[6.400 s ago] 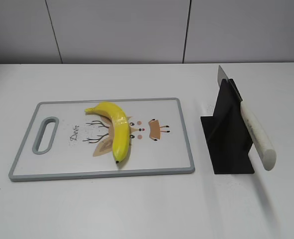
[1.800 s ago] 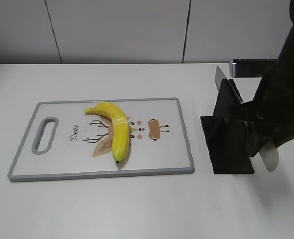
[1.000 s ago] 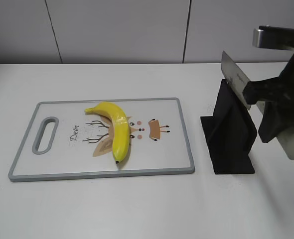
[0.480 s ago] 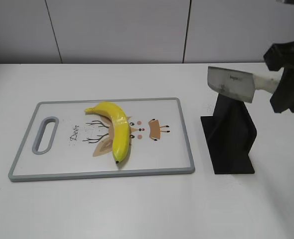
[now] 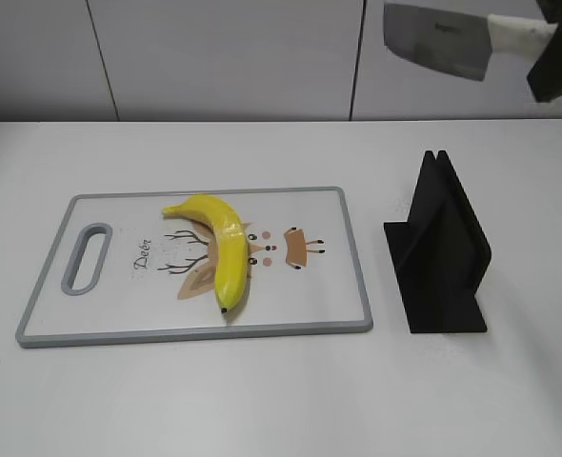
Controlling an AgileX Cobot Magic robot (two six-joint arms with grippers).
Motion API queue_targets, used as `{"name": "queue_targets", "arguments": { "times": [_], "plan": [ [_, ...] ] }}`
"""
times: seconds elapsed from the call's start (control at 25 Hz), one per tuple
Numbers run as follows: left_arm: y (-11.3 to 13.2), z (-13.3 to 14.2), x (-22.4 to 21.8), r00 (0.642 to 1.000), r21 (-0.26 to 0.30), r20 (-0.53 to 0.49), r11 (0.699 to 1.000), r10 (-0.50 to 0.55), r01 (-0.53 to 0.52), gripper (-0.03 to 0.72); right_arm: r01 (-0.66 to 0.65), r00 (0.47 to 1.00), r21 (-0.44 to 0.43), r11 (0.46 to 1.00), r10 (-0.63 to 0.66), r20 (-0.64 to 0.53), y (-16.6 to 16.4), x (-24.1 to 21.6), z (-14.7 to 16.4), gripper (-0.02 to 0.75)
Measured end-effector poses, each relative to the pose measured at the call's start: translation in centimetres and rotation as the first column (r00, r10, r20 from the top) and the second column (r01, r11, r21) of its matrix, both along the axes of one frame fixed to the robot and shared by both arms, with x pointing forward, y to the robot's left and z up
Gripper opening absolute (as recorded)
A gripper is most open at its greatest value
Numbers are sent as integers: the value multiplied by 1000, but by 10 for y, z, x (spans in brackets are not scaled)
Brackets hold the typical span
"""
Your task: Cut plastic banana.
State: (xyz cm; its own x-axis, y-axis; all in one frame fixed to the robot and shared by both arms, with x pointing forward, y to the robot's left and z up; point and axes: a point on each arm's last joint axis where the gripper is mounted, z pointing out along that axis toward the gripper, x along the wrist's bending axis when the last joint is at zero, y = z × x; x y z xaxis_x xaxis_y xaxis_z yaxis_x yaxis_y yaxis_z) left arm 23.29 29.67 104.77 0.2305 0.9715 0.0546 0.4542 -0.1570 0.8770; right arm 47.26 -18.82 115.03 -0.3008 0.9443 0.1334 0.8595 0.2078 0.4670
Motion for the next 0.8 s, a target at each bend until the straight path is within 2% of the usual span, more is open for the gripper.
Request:
{"name": "queue_targets", "arguments": {
  "times": [0.16,0.28,0.4,0.48,0.64,0.8],
  "plan": [
    [0,7,3,999,-4,33,1000,3,-3,499,-77,992,-28,997,80,100,0,7,4,171],
    [-2,17,15,1000,-5,18,1000,5,-5,499,-111,983,-55,992,118,141,-1,17,1,171],
    [-4,28,36,1000,19,0,1000,-3,3,499,-186,964,-122,975,205,169,-3,29,-5,171],
    [-6,36,52,1000,50,-8,999,-17,18,502,-235,950,-150,960,260,172,-5,37,-9,171],
    [-11,54,87,998,122,-35,991,-59,63,548,-314,928,-111,943,329,176,-14,56,-15,171],
    [-19,69,125,985,192,-97,969,-140,156,594,-447,860,-91,890,455,230,-20,78,-17,171]
  ]
}}
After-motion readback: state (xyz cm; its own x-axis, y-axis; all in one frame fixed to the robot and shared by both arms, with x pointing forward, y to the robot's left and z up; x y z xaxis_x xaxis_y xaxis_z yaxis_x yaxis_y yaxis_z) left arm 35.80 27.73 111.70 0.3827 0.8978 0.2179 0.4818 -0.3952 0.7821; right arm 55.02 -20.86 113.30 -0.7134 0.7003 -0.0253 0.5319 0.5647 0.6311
